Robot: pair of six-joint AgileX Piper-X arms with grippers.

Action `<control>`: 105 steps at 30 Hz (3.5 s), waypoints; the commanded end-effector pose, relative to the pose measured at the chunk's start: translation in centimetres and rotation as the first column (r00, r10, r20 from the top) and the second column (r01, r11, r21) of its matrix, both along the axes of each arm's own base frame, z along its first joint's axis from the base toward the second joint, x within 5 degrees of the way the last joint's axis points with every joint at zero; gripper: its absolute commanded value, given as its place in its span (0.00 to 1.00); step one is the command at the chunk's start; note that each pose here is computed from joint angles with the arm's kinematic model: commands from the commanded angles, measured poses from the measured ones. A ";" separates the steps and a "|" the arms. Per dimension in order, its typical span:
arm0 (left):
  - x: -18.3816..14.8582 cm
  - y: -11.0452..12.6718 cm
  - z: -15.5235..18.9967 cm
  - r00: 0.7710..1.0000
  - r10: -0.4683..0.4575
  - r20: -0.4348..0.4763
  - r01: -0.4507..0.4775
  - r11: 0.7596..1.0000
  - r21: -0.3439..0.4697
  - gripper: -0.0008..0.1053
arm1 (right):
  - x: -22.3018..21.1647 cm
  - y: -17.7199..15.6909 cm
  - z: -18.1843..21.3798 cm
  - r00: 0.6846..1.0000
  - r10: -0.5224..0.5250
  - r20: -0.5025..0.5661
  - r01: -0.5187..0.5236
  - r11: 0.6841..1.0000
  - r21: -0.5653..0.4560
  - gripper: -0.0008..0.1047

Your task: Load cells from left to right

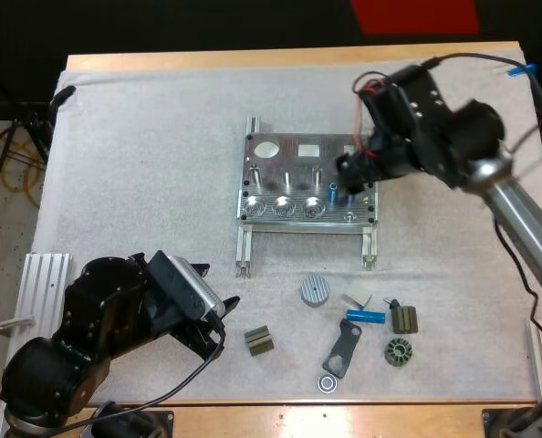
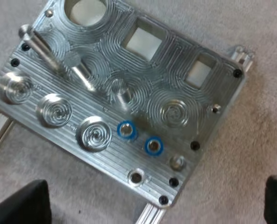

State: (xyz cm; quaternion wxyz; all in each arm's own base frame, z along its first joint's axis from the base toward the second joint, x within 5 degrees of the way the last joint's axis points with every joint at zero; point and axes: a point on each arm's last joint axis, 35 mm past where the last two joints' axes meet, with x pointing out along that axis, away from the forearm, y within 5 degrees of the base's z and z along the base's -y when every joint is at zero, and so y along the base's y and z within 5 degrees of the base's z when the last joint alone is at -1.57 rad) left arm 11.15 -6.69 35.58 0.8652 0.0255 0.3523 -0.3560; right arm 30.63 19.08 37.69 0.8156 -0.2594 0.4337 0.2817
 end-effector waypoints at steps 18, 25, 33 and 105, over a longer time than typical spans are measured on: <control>0.1 -0.1 0.3 1.000 -0.003 0.025 0.003 1.000 -0.012 0.57 | -12.8 -7.9 1.9 0.995 -0.044 0.089 0.034 0.994 0.105 0.85; 0.9 -0.5 1.4 0.992 -0.006 0.130 0.015 0.998 -0.069 0.57 | -17.2 -10.7 2.5 0.984 -0.058 0.169 0.029 0.985 0.169 0.85; 3.0 -2.4 0.9 0.987 -0.107 0.119 0.121 0.986 -0.112 0.57 | -22.0 -12.8 2.4 0.987 0.073 0.141 -0.119 0.929 0.351 0.85; 8.1 -25.4 -19.0 0.717 -0.592 -0.367 0.693 0.557 0.457 0.21 | -27.4 -16.4 -0.2 0.991 -0.029 0.128 -0.026 0.914 0.404 0.85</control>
